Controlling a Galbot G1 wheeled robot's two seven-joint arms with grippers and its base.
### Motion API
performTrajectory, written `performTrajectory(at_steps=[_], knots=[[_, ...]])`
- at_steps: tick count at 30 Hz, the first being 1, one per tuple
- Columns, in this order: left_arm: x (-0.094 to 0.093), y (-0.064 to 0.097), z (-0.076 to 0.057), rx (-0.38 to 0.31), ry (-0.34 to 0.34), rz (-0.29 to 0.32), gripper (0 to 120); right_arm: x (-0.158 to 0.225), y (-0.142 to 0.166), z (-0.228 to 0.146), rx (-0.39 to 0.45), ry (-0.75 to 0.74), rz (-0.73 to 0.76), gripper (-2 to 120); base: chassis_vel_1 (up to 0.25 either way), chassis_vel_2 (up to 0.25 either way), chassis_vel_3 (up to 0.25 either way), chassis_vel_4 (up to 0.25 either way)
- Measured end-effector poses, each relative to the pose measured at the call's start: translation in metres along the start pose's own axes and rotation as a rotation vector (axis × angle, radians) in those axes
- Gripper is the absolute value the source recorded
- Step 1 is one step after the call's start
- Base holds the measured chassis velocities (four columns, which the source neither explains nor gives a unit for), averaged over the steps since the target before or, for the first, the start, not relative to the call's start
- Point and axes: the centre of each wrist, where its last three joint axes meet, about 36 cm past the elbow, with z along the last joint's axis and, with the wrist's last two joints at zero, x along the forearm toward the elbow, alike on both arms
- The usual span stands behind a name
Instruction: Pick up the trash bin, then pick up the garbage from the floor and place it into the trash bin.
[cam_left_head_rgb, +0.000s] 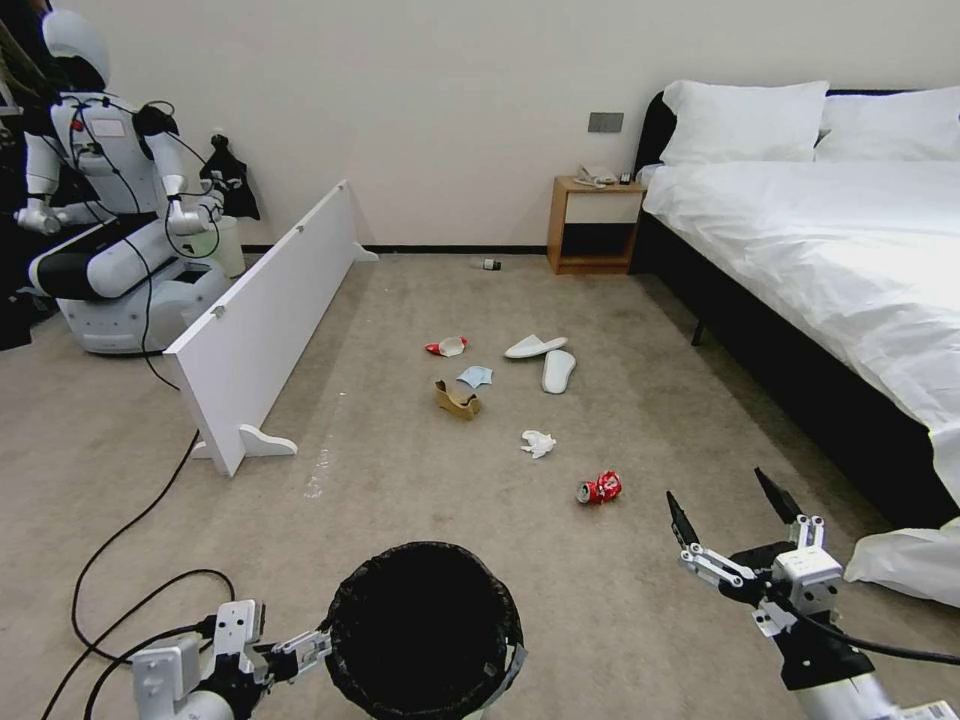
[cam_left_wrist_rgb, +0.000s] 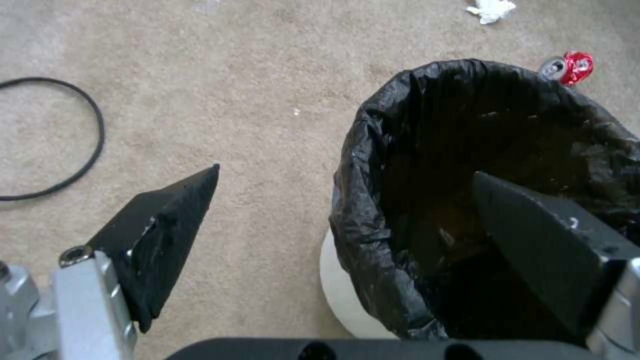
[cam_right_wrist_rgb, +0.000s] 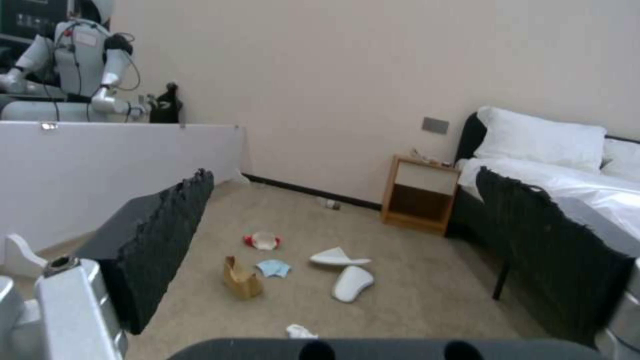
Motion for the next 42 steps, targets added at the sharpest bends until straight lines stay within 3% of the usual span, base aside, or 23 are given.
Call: performTrajectory(at_steps=[16, 22, 33, 42], knots=[[-0.029, 0.015, -0.001, 0.04, 0.036, 0.001, 100, 0.004, 0.003, 0.0, 0.006, 0.012, 0.005, 100, 0.0, 0.0, 0.0, 0.0], [-0.056, 0.017, 0.005, 0.056, 0.076, 0.015, 100, 0.007, 0.003, -0.002, 0.013, 0.016, 0.007, 100, 0.0, 0.0, 0.0, 0.0], [-0.07, 0.011, 0.009, 0.071, 0.101, 0.041, 99, 0.009, 0.002, -0.007, 0.022, 0.014, 0.008, 100, 0.0, 0.0, 0.0, 0.0], [-0.078, 0.016, 0.012, 0.075, 0.113, 0.021, 99, 0.01, 0.003, -0.009, 0.023, 0.011, 0.006, 100, 0.0, 0.0, 0.0, 0.0]])
